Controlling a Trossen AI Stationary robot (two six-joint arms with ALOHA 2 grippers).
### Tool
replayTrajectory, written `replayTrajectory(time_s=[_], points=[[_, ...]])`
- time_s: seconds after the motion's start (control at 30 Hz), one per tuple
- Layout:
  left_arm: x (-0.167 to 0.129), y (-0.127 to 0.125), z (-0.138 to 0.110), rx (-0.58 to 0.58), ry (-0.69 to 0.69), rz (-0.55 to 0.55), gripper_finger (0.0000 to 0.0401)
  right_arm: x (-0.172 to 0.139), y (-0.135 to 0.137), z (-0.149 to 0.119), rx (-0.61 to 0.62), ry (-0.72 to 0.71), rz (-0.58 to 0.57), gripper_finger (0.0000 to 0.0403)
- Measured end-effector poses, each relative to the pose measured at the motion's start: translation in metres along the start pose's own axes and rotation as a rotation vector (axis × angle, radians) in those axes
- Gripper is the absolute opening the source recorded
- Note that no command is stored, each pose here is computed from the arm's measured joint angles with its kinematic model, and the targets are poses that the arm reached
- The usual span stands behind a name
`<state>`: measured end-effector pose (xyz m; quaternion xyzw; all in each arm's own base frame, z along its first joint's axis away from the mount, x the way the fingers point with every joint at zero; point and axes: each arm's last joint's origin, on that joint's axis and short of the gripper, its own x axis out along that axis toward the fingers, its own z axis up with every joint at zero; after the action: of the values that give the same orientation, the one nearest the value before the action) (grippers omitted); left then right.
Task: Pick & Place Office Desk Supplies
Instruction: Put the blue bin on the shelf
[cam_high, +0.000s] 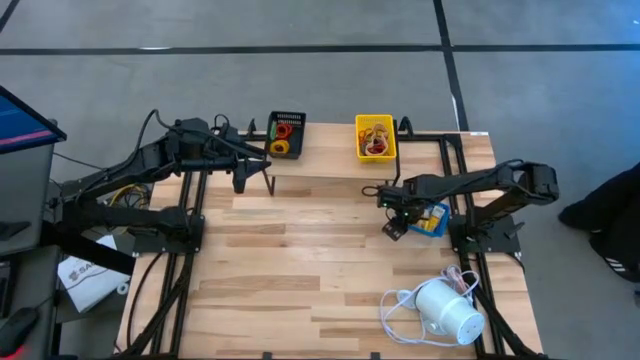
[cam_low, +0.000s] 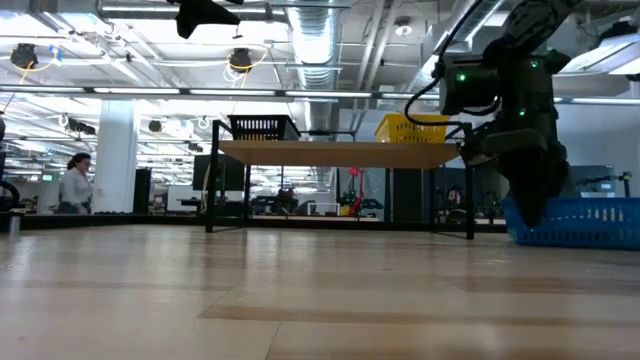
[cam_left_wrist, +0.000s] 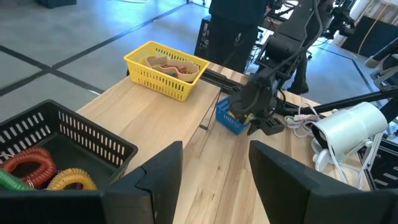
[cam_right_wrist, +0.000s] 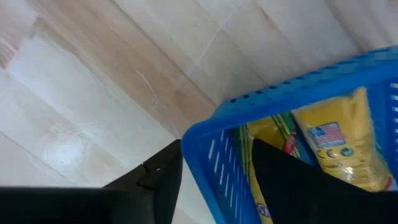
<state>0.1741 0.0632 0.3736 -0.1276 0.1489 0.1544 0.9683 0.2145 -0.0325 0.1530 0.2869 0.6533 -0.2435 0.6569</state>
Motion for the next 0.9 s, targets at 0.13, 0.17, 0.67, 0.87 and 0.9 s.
replayTrajectory(time_s=[0.13, 0.17, 0.67, 0.87, 0.9], points=[[0.0, 0.0, 0.0, 0.0, -0.001, 0.0, 0.0182, 0.011, 0.003, 0.002, -0.014, 0.054, -0.011, 0.016], [0.0, 0.0, 0.0, 0.0, -0.001, 0.0, 0.0182, 0.012, 0.004, 0.002, -0.018, 0.066, -0.016, 0.0148], [0.0, 0.0, 0.0, -0.003, -0.001, 0.0, 0.0182, -0.039, 0.034, 0.017, -0.164, 0.125, -0.111, 0.0003], [0.0, 0.0, 0.0, -0.003, 0.0, 0.0, 0.0182, -0.078, 0.047, 0.02, -0.177, 0.111, -0.123, 0.0002], [0.0, 0.0, 0.0, -0.003, 0.0, 0.0, 0.0182, -0.085, 0.05, 0.019, -0.177, 0.109, -0.127, 0.0001]])
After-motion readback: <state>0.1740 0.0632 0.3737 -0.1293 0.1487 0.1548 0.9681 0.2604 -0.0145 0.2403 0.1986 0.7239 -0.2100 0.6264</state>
